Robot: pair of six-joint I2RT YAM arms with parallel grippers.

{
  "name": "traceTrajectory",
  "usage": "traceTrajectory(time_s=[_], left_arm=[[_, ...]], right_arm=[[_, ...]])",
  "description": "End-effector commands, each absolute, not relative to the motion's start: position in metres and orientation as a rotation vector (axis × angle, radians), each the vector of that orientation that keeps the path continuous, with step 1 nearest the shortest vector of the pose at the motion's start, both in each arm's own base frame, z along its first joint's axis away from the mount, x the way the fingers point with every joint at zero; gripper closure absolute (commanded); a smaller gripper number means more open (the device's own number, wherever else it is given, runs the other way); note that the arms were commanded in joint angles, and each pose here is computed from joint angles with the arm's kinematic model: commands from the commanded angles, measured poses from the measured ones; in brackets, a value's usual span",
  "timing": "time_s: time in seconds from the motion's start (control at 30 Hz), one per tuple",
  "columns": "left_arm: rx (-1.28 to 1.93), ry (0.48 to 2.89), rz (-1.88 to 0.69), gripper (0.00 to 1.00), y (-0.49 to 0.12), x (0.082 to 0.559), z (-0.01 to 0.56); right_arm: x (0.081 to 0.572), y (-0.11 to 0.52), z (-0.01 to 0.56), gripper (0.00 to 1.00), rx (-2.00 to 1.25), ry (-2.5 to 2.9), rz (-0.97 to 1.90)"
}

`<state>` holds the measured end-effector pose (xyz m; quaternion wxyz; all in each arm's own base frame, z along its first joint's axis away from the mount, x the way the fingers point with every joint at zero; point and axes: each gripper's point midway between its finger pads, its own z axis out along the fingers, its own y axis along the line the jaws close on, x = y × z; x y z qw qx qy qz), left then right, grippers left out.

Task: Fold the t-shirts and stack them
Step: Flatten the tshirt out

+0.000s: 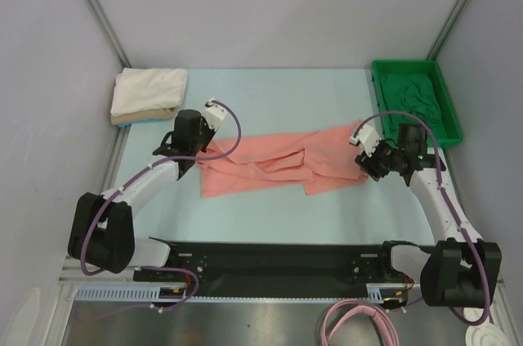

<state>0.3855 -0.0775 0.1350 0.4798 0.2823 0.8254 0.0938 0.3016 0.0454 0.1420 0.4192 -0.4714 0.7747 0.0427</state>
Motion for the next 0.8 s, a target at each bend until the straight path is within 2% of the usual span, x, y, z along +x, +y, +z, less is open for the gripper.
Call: traceTrajectory(time_s=[0.0, 0.23, 0.77], left_arm=[[0.655, 1.964, 0.166, 1.0, -0.086, 0.391, 0.147], [0.662, 1.973, 0.165, 1.0, -0.086, 0.389, 0.143], [0.664, 1.978, 0.168, 1.0, -0.086, 0.389, 0.141]], right_arm=[[0.274, 0.045, 0.11, 0.45, -1.27, 2.037, 0.204], [0.278, 0.055, 0.092, 0.48, -1.236, 2.124, 0.372], [0.307, 0.051, 0.071, 0.47, -1.144, 2.213, 0.395]])
